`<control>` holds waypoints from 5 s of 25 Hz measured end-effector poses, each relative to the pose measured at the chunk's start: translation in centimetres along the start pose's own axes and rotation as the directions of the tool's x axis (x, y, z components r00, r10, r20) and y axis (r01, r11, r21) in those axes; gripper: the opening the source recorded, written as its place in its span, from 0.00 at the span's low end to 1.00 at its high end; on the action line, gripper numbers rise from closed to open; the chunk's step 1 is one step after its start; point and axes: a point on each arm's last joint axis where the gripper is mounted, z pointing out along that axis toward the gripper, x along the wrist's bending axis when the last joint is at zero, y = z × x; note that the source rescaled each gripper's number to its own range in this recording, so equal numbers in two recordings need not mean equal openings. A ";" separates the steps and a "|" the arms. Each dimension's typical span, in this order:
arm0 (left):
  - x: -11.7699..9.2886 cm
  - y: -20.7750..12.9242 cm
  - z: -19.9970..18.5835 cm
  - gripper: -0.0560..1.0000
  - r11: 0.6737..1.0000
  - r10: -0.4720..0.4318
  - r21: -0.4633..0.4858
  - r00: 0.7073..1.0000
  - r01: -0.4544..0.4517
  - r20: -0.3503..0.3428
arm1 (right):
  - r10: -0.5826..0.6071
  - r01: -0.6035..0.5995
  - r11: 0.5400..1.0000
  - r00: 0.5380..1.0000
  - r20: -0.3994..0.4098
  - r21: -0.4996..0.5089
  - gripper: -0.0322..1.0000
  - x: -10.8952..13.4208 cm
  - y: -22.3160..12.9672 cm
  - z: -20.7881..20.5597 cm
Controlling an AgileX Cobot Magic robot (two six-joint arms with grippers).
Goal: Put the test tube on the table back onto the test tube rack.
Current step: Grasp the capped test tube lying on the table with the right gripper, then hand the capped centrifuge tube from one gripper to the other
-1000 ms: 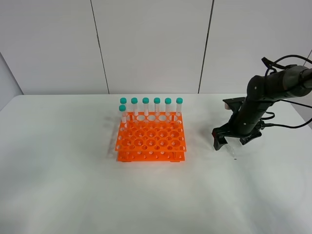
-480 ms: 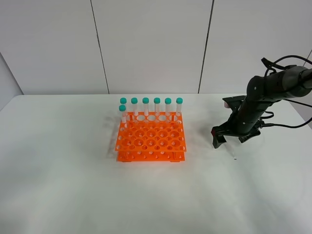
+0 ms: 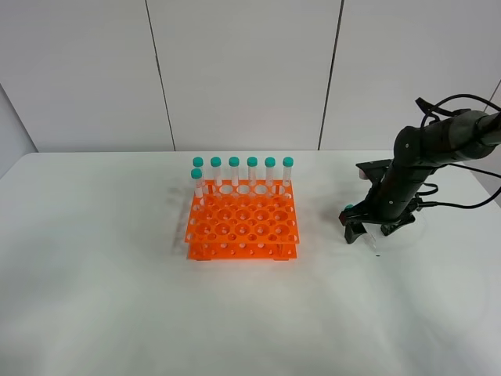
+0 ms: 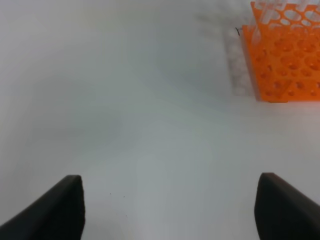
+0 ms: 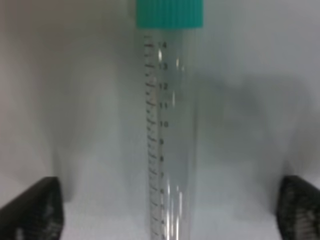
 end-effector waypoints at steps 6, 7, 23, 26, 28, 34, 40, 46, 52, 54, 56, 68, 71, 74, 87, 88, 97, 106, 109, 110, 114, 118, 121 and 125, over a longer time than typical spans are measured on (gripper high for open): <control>0.0 0.0 0.0 1.00 1.000 0.000 -0.001 1.000 0.000 0.000 | 0.010 -0.010 1.000 1.000 -0.007 0.020 0.05 0.1 -0.2 0.1; 0.0 0.0 0.0 1.00 1.000 0.000 -0.001 1.000 0.000 0.000 | 0.008 -0.008 1.000 1.000 -0.007 0.020 0.05 0.1 -0.2 0.0; 0.0 0.0 0.0 1.00 1.000 0.000 -0.001 1.000 0.000 0.000 | -0.250 0.230 0.945 0.966 -0.062 -0.232 0.05 2.8 -3.6 -20.4; 0.0 0.0 0.0 1.00 1.000 0.000 -0.001 1.000 0.000 0.000 | -0.366 0.299 0.900 0.913 -0.179 -0.316 0.05 4.5 -4.8 -23.1; 0.0 0.0 0.0 1.00 1.000 0.000 -0.001 1.000 0.000 0.000 | -0.452 0.347 0.868 0.848 -0.277 -0.356 0.05 5.7 -5.5 -23.9; 0.0 0.0 0.0 1.00 1.000 0.000 -0.001 1.000 0.000 0.000 | -0.543 0.379 0.833 0.703 -0.460 -0.403 0.05 7.7 -7.3 -21.9; 0.0 0.0 0.0 1.00 1.000 0.000 -0.001 1.000 0.000 0.000 | -0.654 0.488 0.754 0.625 -0.427 -0.440 0.05 12.2 -8.1 -20.9; 0.0 0.1 0.0 1.00 1.000 -0.011 -0.006 1.000 0.011 0.000 | -0.686 0.504 0.716 0.637 -0.351 -0.483 0.05 14.2 -7.8 -20.7; -1.0 3.9 0.4 1.00 0.993 -0.084 -0.077 0.991 0.092 0.105 | -0.695 0.520 0.715 0.605 -0.389 -0.469 0.05 14.5 -8.0 -20.3; -1.6 6.2 1.1 1.00 0.985 -0.117 -0.104 0.978 0.137 0.175 | -0.699 0.522 0.711 0.596 -0.395 -0.471 0.05 14.5 -8.0 -20.2; -2.1 8.3 2.7 1.00 0.979 -0.145 -0.106 0.962 0.173 0.230 | -0.699 0.518 0.711 0.595 -0.396 -0.476 0.05 14.6 -7.9 -20.3; -5.0 11.9 16.4 0.97 0.948 -0.319 0.172 0.823 0.269 0.471 | -0.747 0.516 0.652 0.560 -0.357 -0.555 0.05 17.0 -8.0 -20.6; -5.6 11.6 19.1 0.97 0.919 -0.394 0.232 0.759 0.319 0.517 | -0.741 0.497 0.651 0.580 -0.339 -0.574 0.05 17.0 -7.6 -20.6; -6.3 11.4 20.8 0.97 0.881 -0.472 0.291 0.669 0.372 0.574 | -0.739 0.492 0.652 0.585 -0.336 -0.577 0.05 17.0 -7.6 -20.6; -9.0 9.9 23.4 0.97 0.862 -0.506 0.375 0.593 0.340 0.627 | -0.731 0.476 0.650 0.606 -0.314 -0.593 0.05 16.9 -7.2 -20.6; -9.5 9.8 23.4 0.97 0.866 -0.499 0.378 0.597 0.327 0.628 | -0.730 0.475 0.650 0.607 -0.314 -0.593 0.05 16.9 -7.2 -20.6; -12.2 11.1 23.1 0.97 0.906 -0.422 0.315 0.649 0.283 0.633 | -0.716 0.459 0.661 0.623 -0.315 -0.593 0.05 16.9 -7.1 -20.6; -13.0 10.3 24.3 0.97 0.897 -0.437 0.357 0.649 0.261 0.623 | -0.714 0.457 0.663 0.625 -0.316 -0.593 0.05 16.9 -7.1 -20.6; -13.4 10.4 25.0 0.97 0.891 -0.447 0.375 0.638 0.256 0.627 | -0.715 0.460 0.662 0.624 -0.315 -0.592 0.05 16.9 -7.1 -20.6; -13.5 10.6 25.0 0.97 0.893 -0.445 0.372 0.630 0.254 0.637 | -0.715 0.460 0.662 0.624 -0.315 -0.592 0.05 16.9 -7.1 -20.6; -13.8 11.7 24.7 0.97 0.901 -0.432 0.355 0.598 0.250 0.675 | -0.716 0.460 0.661 0.624 -0.314 -0.593 0.05 16.9 -7.1 -20.6; -14.0 11.7 24.5 0.97 0.901 -0.431 0.360 0.581 0.241 0.690 | -0.713 0.458 0.664 0.626 -0.316 -0.591 0.05 16.9 -7.1 -20.6; -14.2 11.7 24.2 0.97 0.901 -0.432 0.367 0.559 0.231 0.708 | -0.697 0.440 0.676 0.643 -0.318 -0.592 0.05 16.9 -6.9 -20.6; -15.1 11.5 23.9 0.97 0.904 -0.424 0.372 0.556 0.211 0.715 | -0.690 0.431 0.678 0.652 -0.314 -0.595 0.05 16.9 -6.8 -20.6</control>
